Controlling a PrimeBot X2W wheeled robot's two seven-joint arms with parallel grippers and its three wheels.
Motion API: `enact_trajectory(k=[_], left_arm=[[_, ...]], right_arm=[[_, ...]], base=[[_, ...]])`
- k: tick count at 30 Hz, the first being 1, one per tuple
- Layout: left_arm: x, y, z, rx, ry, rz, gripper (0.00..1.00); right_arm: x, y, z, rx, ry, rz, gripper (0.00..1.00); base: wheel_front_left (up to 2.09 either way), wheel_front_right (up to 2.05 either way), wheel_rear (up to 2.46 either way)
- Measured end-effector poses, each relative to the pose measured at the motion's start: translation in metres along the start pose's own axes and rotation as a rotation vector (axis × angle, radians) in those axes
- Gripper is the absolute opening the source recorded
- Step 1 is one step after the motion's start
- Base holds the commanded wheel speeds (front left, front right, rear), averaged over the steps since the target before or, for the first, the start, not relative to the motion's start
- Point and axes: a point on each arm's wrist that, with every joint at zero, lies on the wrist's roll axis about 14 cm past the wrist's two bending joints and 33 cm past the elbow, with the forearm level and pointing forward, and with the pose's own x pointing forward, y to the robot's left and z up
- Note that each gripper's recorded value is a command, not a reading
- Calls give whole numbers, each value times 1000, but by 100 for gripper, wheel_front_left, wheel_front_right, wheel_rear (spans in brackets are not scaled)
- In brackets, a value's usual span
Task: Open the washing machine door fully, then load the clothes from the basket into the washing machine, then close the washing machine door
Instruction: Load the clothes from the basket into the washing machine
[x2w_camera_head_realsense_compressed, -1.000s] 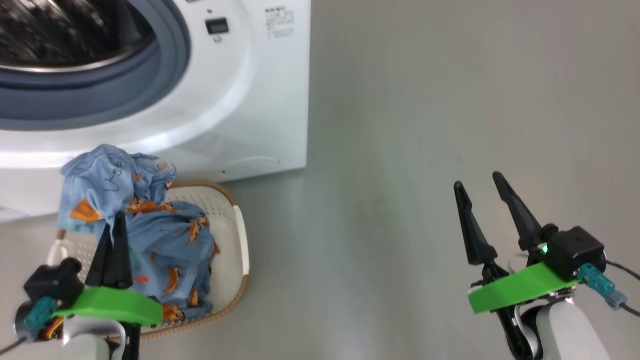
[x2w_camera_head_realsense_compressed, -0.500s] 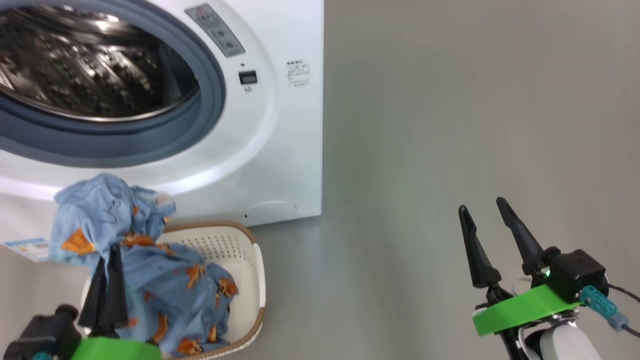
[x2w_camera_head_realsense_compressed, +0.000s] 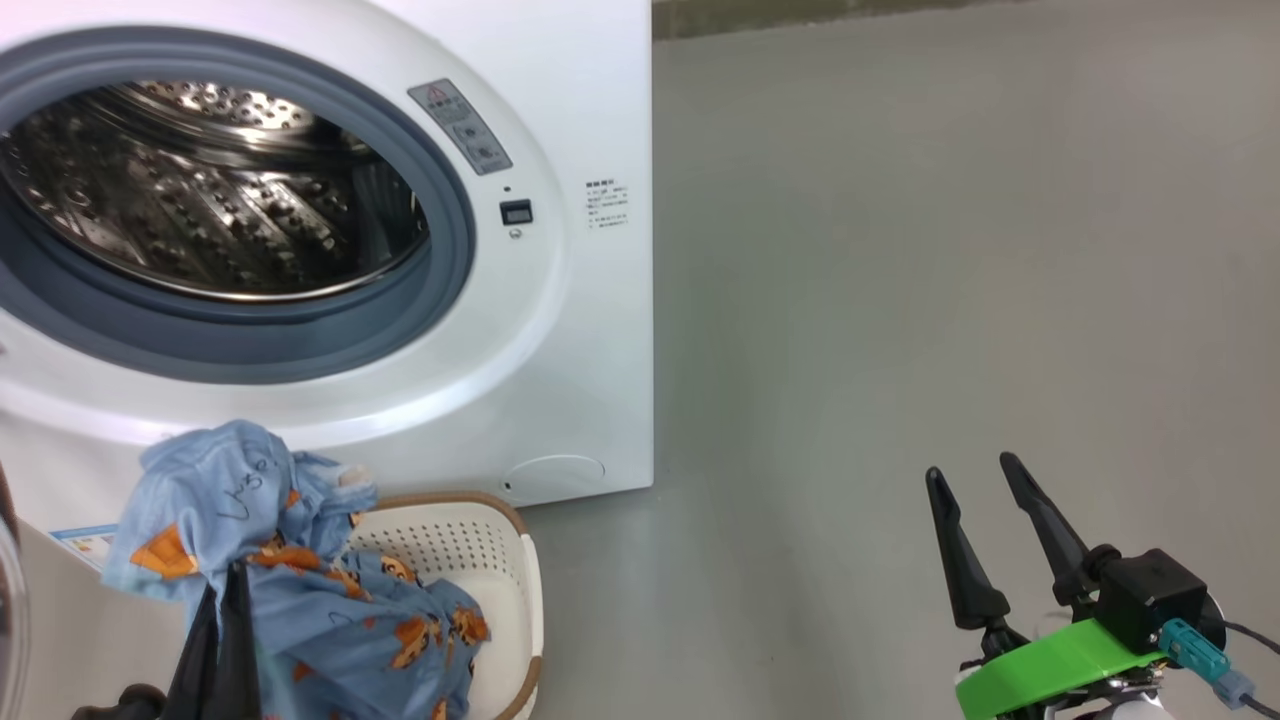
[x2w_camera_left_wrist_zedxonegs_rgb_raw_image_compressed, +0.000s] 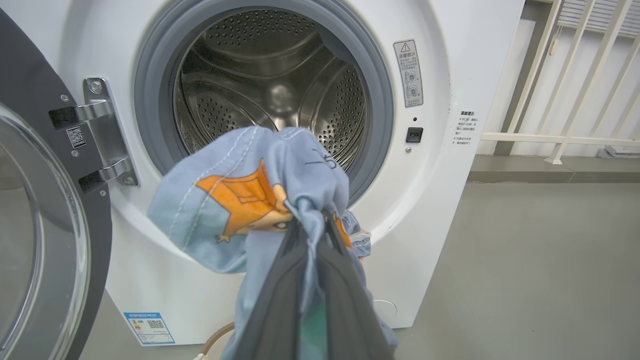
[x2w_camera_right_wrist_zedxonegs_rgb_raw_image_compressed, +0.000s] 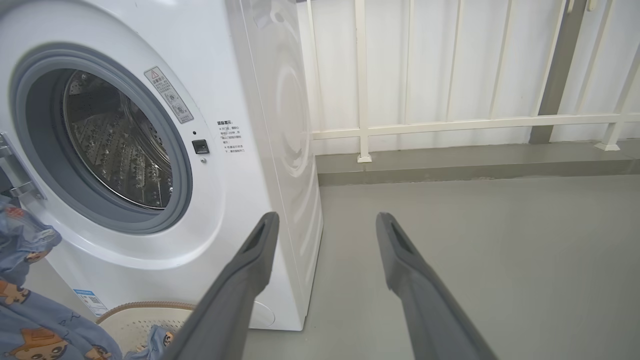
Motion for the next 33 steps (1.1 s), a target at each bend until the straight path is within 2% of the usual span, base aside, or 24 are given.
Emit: enact_trajectory(k=[10, 20, 33], left_arm=[[-14, 5, 7, -2, -16, 23, 0], [-8, 4, -4, -41, 14, 37, 0], [73, -19, 12, -77, -69, -27, 0]], right_arm=[[-6, 6, 7, 3, -20, 15, 100], [-3, 6, -2, 9, 5, 14, 100], [18, 1, -27, 22, 61, 5, 100]], base=[[0, 0, 0], [0, 0, 0], [0, 0, 0]])
